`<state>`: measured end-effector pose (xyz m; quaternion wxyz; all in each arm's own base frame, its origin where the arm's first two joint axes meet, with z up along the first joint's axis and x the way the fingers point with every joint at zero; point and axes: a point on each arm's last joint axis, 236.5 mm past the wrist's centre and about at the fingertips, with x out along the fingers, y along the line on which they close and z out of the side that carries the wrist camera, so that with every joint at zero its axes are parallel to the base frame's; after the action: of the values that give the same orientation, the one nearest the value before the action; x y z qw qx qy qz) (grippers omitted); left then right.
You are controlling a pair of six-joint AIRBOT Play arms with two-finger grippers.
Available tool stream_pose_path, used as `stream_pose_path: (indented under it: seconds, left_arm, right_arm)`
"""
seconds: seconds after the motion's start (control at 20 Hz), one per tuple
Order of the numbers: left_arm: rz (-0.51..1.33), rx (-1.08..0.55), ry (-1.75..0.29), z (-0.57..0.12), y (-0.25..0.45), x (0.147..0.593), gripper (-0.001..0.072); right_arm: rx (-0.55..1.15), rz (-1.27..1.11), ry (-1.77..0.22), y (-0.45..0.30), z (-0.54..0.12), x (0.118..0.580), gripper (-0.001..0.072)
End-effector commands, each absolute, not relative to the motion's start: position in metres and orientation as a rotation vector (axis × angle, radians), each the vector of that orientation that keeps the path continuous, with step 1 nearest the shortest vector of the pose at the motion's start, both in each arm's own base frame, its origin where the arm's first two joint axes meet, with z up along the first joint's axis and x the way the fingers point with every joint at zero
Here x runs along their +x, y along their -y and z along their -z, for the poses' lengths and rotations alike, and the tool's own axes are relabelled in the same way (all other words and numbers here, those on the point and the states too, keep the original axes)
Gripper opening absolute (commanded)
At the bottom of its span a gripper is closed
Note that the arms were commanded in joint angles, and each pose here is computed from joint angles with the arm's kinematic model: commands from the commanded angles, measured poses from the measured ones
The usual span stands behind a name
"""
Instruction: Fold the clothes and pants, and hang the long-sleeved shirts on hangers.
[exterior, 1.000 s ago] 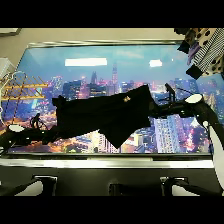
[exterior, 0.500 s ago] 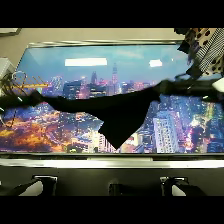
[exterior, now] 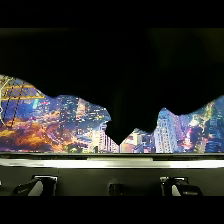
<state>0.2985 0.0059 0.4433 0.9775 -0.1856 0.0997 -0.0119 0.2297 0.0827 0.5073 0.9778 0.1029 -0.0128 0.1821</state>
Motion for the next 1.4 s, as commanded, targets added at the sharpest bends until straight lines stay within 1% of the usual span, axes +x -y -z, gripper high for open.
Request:
stream_pose_path:
  seconds: [0.0,0.1,0.15,0.2,0.3,0.4,0.55,0.65,0.75,0.8,0.9,1.0,1.1,1.15,1.2,1.25,1.3,1.35]
  left_arm:
    - [-0.136,-0.381,-0.097,-0.47,-0.029,0.241,0.0014]
    - [-0.152,-0.381,-0.147,-0.457,-0.032,0.243,0.0014]
    - [-0.155,-0.386,-0.184,-0.448,-0.033,0.25,0.0014]
    - [-0.159,-0.388,-0.232,-0.435,-0.036,0.26,0.0014]
    - [-0.137,-0.36,-0.377,-0.393,-0.038,0.293,0.0014]
    - [-0.094,-0.342,-0.556,-0.332,-0.04,0.338,0.0014]
    - [-0.107,-0.393,-0.863,-0.2,-0.059,0.403,0.0015]
    - [-0.122,-0.437,-0.975,-0.115,-0.066,0.445,0.0015]
    - [-0.117,-0.439,-1.043,-0.043,-0.065,0.483,0.0014]
    - [-0.113,-0.438,-1.069,-0.014,-0.06,0.499,0.0015]
    - [-0.091,-0.428,-1.122,0.034,-0.046,0.525,0.0014]
    - [-0.047,-0.391,-1.152,0.059,-0.027,0.545,0.0014]
    - [-0.017,-0.371,-1.146,0.068,-0.011,0.563,0.0014]
    - [-0.005,-0.363,-1.142,0.07,-0.004,0.57,0.0015]
    - [0.006,-0.357,-1.142,0.071,0.001,0.575,0.0018]
    - [0.012,-0.353,-1.138,0.07,0.005,0.576,0.0058]
    - [0.017,-0.349,-1.14,0.066,0.006,0.576,0.0214]
    - [0.02,-0.343,-1.144,0.06,0.003,0.574,0.0393]
  right_arm:
    - [0.246,-0.282,0.213,-0.062,-0.561,0.188,0.0028]
    - [0.28,-0.262,0.217,-0.055,-0.564,0.208,0.0028]
    - [0.302,-0.255,0.181,-0.052,-0.556,0.229,0.0028]
    - [0.32,-0.253,0.114,-0.051,-0.541,0.257,0.0028]
    - [0.356,-0.262,-0.094,-0.054,-0.486,0.322,0.0029]
    - [0.397,-0.303,-0.39,-0.066,-0.399,0.392,0.0029]
    - [0.441,-0.368,-0.752,-0.085,-0.258,0.478,0.0029]
    - [0.411,-0.386,-0.861,-0.101,-0.175,0.525,0.0029]
    - [0.414,-0.36,-0.922,-0.118,-0.096,0.566,0.0029]
    - [0.428,-0.343,-0.939,-0.124,-0.061,0.582,0.0029]
    - [0.457,-0.315,-0.984,-0.136,-0.006,0.596,0.0029]
    - [0.49,-0.289,-1.034,-0.14,0.029,0.598,0.003]
    - [0.502,-0.275,-1.063,-0.14,0.045,0.597,0.0031]
    - [0.49,-0.27,-1.066,-0.138,0.047,0.596,0.0048]
    - [0.489,-0.271,-1.071,-0.138,0.047,0.595,0.012]
    - [0.499,-0.272,-1.083,-0.137,0.045,0.592,0.0215]
    - [0.503,-0.27,-1.101,-0.133,0.042,0.588,0.0313]
    - [0.504,-0.275,-1.122,-0.127,0.035,0.581,0.0426]
